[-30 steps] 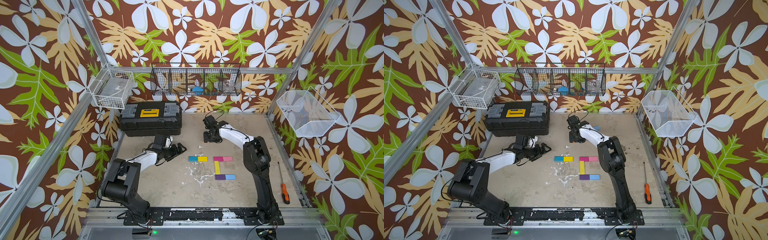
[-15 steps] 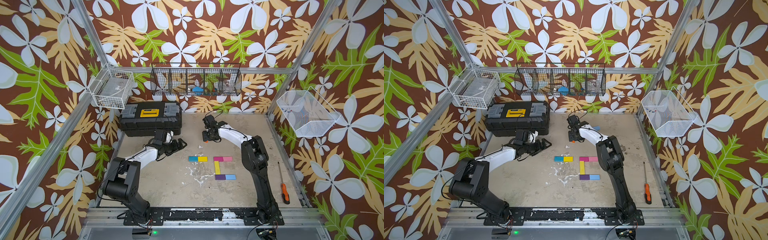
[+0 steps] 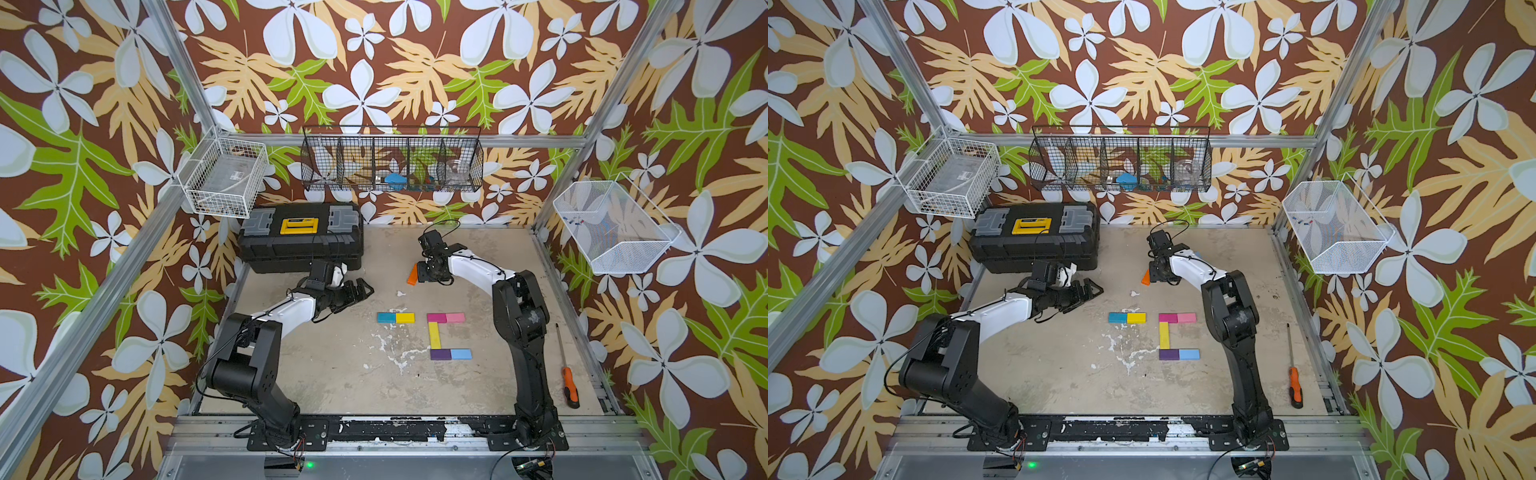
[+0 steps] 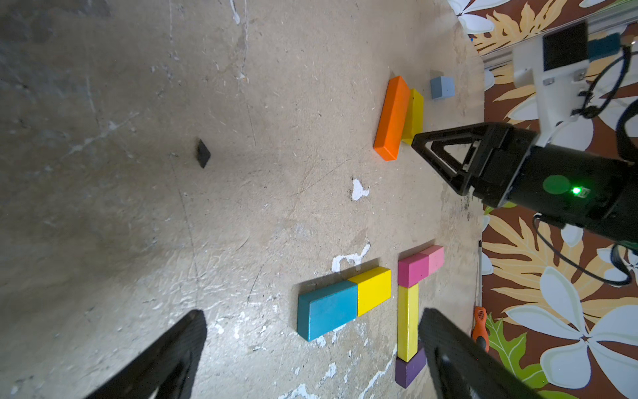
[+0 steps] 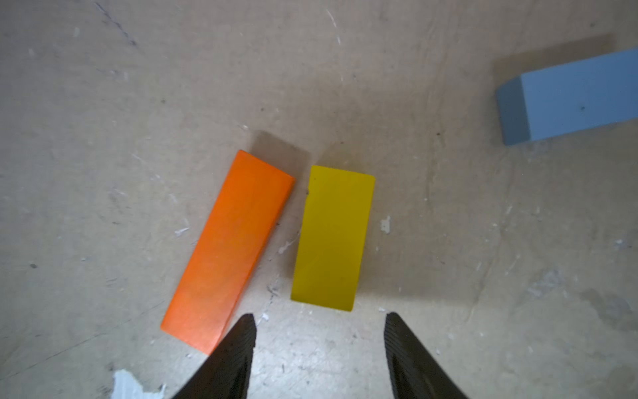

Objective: Assemble the letter c with building blocks
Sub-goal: Adjust the building block at the center of the board.

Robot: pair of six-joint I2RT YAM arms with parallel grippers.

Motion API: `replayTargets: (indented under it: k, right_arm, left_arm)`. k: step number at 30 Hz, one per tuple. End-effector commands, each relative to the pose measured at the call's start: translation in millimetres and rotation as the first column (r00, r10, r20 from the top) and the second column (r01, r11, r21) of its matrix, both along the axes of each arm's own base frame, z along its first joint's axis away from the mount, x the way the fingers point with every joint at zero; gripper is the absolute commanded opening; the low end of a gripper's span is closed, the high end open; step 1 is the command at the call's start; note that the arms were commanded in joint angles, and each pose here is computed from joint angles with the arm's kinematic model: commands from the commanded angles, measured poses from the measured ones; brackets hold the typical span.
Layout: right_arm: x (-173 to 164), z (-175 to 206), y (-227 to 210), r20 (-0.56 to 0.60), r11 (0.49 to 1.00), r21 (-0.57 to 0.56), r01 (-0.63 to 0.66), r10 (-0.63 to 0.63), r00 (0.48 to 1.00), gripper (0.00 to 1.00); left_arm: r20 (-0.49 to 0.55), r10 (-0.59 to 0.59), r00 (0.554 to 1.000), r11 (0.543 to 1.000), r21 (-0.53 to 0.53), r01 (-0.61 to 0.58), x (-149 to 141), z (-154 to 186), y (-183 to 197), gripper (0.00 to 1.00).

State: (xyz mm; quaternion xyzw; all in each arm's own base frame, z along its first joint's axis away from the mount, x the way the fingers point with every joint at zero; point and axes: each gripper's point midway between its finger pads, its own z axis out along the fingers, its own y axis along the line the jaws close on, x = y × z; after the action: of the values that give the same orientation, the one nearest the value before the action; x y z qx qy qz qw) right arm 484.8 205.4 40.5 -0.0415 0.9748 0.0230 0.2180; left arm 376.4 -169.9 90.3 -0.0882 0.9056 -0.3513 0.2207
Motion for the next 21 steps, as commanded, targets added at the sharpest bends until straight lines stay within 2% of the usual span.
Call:
replayTargets:
  k: [1,14,21]
  right_arm:
    - [6,-3,5,0.021,1.0,0.001,-0.022,0.022,1.0,0.62]
    - [3,-6,26,0.03,0.998,0.063,-0.021,0.02,0.999,0.61]
    - [9,28,35,0.111,0.998,0.05,0.025,-0.03,0.993,0.61]
  left_arm:
    - [0.015,-0.006,1.0,1.0,0.0,0.006,3,2,-1,1.0]
    - [0.009,-0.002,1.0,1.0,-0.001,0.002,3,-2,0,1.0]
    - [0.013,-0.005,1.0,1.0,-0.001,0.005,4,-1,-1,1.0]
